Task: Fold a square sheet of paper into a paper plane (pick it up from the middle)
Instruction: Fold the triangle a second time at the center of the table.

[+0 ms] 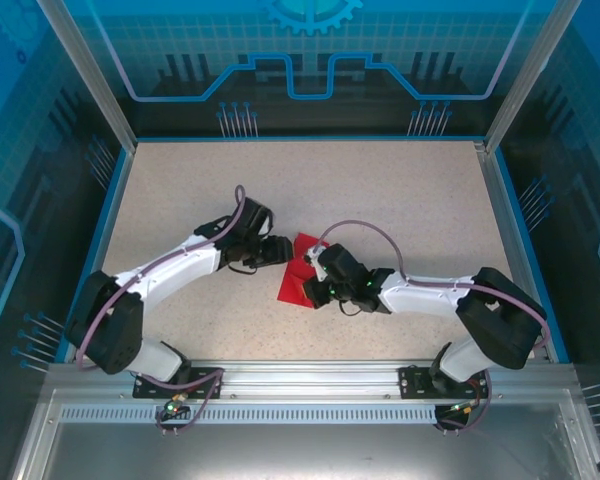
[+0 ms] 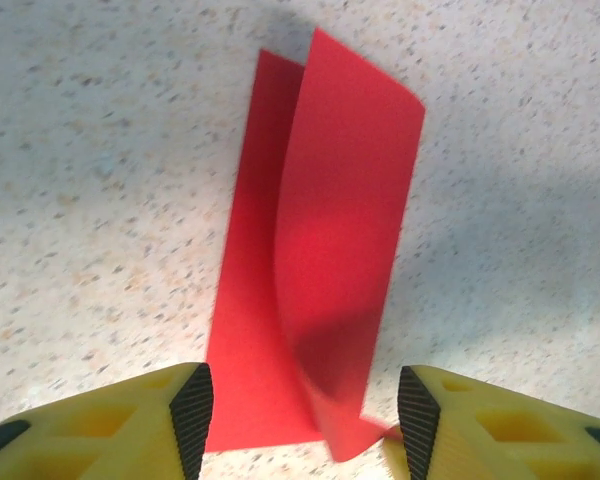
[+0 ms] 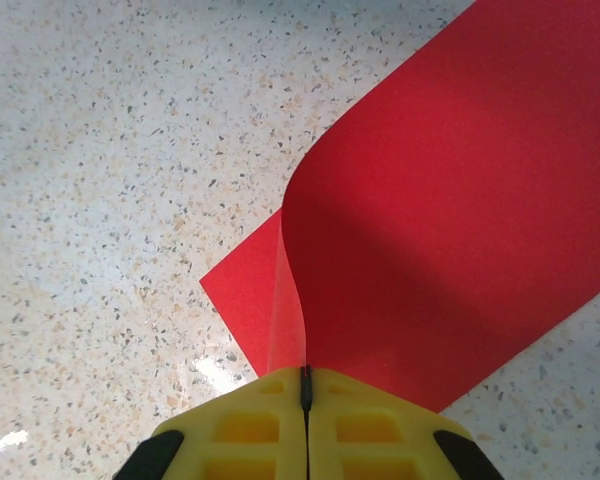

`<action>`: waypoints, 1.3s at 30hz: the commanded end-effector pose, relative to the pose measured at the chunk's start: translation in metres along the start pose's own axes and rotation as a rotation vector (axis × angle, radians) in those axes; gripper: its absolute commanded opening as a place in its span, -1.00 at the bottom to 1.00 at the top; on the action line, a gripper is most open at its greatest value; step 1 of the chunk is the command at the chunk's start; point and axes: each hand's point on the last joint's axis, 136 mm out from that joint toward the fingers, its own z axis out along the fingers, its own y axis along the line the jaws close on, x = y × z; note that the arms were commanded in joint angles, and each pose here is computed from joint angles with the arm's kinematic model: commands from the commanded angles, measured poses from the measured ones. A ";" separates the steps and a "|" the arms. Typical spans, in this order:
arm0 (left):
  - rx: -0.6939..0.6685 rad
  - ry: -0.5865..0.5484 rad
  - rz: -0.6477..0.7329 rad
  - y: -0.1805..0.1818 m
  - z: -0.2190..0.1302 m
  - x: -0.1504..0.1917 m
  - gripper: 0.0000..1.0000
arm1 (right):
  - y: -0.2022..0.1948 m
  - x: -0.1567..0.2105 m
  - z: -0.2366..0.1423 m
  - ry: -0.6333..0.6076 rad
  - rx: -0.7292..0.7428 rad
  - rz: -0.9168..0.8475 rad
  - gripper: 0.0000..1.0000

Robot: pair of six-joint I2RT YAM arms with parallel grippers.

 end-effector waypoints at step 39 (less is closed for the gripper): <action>0.040 0.034 -0.062 0.008 0.017 0.053 -0.34 | -0.055 -0.003 0.024 0.307 -0.123 0.140 -0.84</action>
